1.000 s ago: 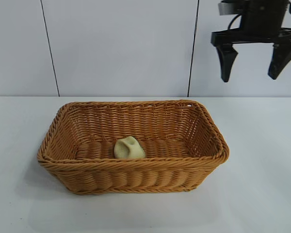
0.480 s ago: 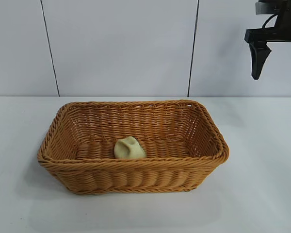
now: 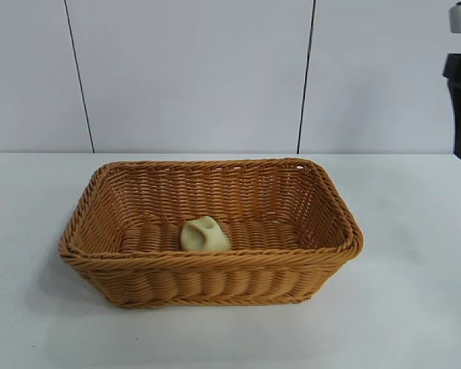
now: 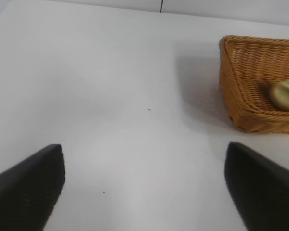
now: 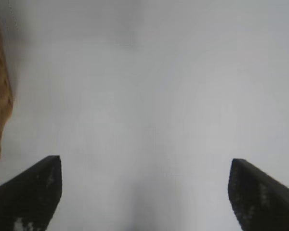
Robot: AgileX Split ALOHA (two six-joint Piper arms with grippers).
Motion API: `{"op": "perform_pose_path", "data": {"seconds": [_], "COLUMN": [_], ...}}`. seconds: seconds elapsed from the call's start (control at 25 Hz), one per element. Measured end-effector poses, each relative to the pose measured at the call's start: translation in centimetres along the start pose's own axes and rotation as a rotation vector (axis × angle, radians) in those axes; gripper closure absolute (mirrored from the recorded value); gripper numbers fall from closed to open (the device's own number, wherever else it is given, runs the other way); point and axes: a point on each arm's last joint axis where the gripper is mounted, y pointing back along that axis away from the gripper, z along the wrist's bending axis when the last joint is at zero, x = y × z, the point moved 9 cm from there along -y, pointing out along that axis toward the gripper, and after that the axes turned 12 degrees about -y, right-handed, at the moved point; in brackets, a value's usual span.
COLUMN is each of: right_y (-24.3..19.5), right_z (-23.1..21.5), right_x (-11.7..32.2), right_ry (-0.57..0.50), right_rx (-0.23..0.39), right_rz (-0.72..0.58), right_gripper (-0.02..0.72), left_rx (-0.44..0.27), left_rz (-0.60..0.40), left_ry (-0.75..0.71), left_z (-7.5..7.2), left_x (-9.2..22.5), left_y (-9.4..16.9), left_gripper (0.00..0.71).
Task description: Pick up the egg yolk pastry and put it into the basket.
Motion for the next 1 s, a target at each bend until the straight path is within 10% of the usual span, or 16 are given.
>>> {"op": "perform_pose_path", "data": {"seconds": [1.0], "right_y": [7.9], "right_z": [-2.6], "right_x": [11.1], "right_ry": [0.082], "right_rx": [-0.193], "right_rz": [-0.947], "right_gripper": [0.062], "left_rx": [0.0], "left_rz": [0.0], "left_ry": [0.0], "left_z": [0.0], "left_x": [0.0], "left_y": [0.0], "left_gripper": [0.015]}}
